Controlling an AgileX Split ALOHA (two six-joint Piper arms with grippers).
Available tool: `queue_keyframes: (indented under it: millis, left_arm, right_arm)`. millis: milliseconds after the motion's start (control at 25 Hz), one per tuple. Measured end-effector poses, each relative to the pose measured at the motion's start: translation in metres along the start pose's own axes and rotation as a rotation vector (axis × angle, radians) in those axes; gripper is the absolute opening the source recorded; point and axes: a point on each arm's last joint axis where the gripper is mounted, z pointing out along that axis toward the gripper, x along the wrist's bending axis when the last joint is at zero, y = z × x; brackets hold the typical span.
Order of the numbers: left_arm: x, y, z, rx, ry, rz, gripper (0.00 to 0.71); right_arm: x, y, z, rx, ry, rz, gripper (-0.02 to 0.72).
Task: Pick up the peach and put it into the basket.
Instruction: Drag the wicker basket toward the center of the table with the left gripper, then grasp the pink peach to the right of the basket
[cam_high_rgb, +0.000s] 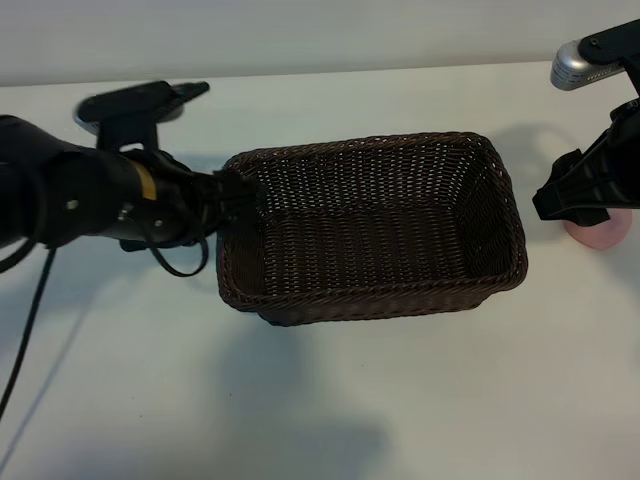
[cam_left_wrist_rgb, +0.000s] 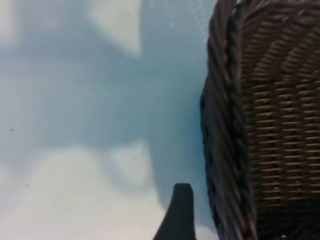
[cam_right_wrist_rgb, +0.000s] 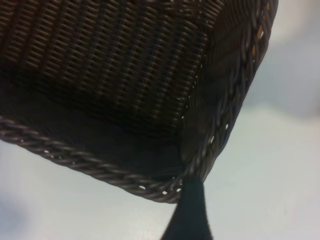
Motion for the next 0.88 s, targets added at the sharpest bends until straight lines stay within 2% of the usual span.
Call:
queue_keyframes:
  millis: [120,480,640,880]
  left_arm:
    - [0.0,0.003,-0.016,-0.024,0.005,0.021,0.669]
    - [-0.008,0.039,-0.061,-0.071,0.102,0.124,0.633]
    - [-0.01,0.05,-0.077,-0.084,0.145,0.237,0.624]
    - [-0.01,0.054,-0.108,-0.193,0.116,0.338,0.61]
  right_arm:
    - [0.0,0.0,0.0,0.0,0.0,0.0,0.594]
    - [0.0,0.0,0.0,-0.001,0.0,0.0,0.594]
    - [0.0,0.0,0.0,-0.001,0.0,0.0,0.594]
    - [0.0,0.0,0.0,-0.001,0.0,0.0,0.594]
